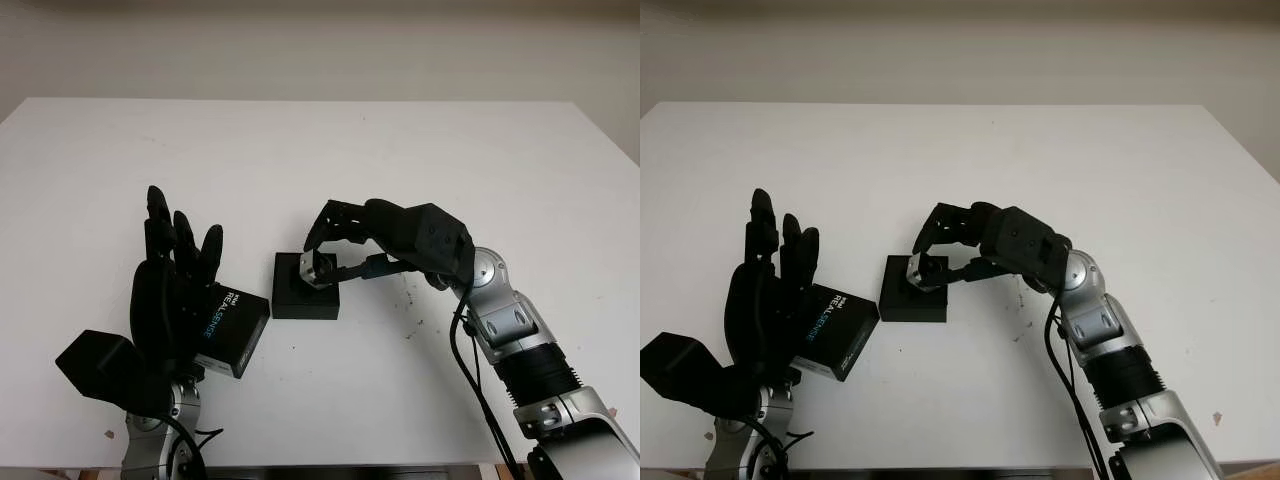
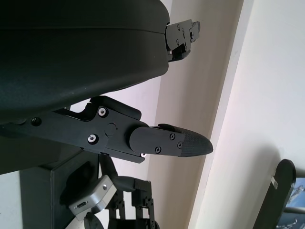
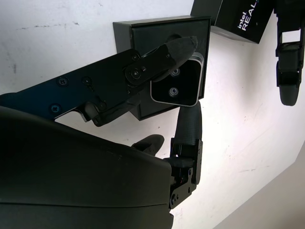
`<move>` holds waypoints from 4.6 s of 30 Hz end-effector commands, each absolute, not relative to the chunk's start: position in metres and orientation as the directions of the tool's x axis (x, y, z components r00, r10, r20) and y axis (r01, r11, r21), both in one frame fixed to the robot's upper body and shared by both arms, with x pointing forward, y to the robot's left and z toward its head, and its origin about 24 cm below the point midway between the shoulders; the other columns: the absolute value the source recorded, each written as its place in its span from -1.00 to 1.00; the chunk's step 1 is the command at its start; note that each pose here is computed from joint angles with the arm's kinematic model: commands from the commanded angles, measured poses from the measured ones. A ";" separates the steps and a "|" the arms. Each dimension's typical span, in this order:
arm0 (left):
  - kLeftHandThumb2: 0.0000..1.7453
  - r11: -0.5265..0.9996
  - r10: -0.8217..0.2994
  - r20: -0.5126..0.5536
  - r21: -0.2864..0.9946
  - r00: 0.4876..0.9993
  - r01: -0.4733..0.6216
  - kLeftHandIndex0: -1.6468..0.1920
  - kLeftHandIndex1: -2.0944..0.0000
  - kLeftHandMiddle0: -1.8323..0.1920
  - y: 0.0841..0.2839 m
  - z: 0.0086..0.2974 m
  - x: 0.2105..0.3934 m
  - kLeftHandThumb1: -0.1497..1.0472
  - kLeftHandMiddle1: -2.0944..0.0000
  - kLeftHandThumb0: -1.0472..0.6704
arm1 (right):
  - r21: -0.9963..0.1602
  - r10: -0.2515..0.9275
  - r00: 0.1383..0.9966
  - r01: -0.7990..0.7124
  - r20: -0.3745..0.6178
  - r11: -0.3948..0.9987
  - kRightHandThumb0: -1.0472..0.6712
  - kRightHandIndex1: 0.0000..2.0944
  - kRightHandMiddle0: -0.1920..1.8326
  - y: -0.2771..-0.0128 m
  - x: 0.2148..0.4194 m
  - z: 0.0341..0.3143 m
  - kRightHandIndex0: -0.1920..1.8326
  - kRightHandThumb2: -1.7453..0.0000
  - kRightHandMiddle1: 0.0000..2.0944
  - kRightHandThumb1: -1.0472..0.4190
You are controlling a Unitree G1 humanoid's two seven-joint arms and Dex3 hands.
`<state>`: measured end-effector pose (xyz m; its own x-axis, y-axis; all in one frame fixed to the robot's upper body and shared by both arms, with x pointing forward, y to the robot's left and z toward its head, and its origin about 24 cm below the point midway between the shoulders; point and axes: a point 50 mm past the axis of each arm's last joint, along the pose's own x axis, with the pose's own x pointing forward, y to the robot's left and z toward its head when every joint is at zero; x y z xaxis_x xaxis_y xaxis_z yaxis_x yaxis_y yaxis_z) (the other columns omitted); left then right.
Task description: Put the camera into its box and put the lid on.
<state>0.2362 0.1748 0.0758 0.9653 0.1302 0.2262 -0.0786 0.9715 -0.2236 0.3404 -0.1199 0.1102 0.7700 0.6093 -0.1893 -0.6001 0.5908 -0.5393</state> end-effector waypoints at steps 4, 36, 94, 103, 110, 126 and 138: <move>-0.75 0.970 0.128 0.225 -0.233 0.966 -0.075 1.00 1.00 1.00 0.174 0.074 0.235 1.00 1.00 -0.42 | -0.541 0.620 0.768 -0.594 -0.161 0.595 -0.35 -0.61 -0.49 -0.115 0.344 0.116 -0.54 0.94 0.63 -0.87; -0.75 0.966 0.140 0.228 -0.243 0.963 -0.083 1.00 1.00 1.00 0.172 0.073 0.233 1.00 1.00 -0.41 | -0.750 0.676 0.678 -0.599 -0.290 0.279 -0.57 -1.00 -0.81 -0.121 0.333 0.119 -1.00 0.94 -0.83 -0.82; -0.94 0.201 -0.447 -0.354 0.855 0.822 0.477 0.94 0.98 0.93 0.249 0.179 0.239 0.61 0.96 -0.64 | 0.023 0.248 0.969 -0.248 0.020 0.968 -0.46 -0.93 -0.70 -0.212 0.353 0.123 -0.74 0.94 -0.89 -0.94; -0.93 0.215 -0.458 -0.338 0.855 0.822 0.471 0.94 0.96 0.92 0.243 0.165 0.248 0.66 0.95 -0.68 | 0.039 0.233 0.972 -0.234 0.017 0.971 -0.50 -0.93 -0.70 -0.214 0.352 0.121 -0.73 0.95 -0.89 -0.91; -0.93 0.153 -0.452 -0.364 0.868 0.814 0.473 0.92 0.95 0.89 0.241 0.159 0.256 0.68 0.94 -0.62 | 0.029 0.242 0.970 -0.243 0.025 0.970 -0.48 -0.93 -0.71 -0.215 0.351 0.121 -0.73 0.94 -0.88 -0.92; -0.94 0.012 -0.461 -0.497 0.825 0.735 0.565 0.86 0.93 0.83 0.239 0.146 0.260 0.71 0.94 -0.61 | 0.018 0.216 0.976 -0.216 0.008 0.976 -0.49 -0.93 -0.71 -0.215 0.349 0.119 -0.72 0.94 -0.85 -0.93; -0.92 0.232 -0.557 -0.300 0.839 0.775 0.492 0.36 0.72 0.36 0.236 0.126 0.253 0.79 0.76 -0.21 | 0.023 0.194 0.981 -0.194 0.012 0.981 -0.46 -0.93 -0.71 -0.216 0.346 0.119 -0.71 0.93 -0.84 -0.95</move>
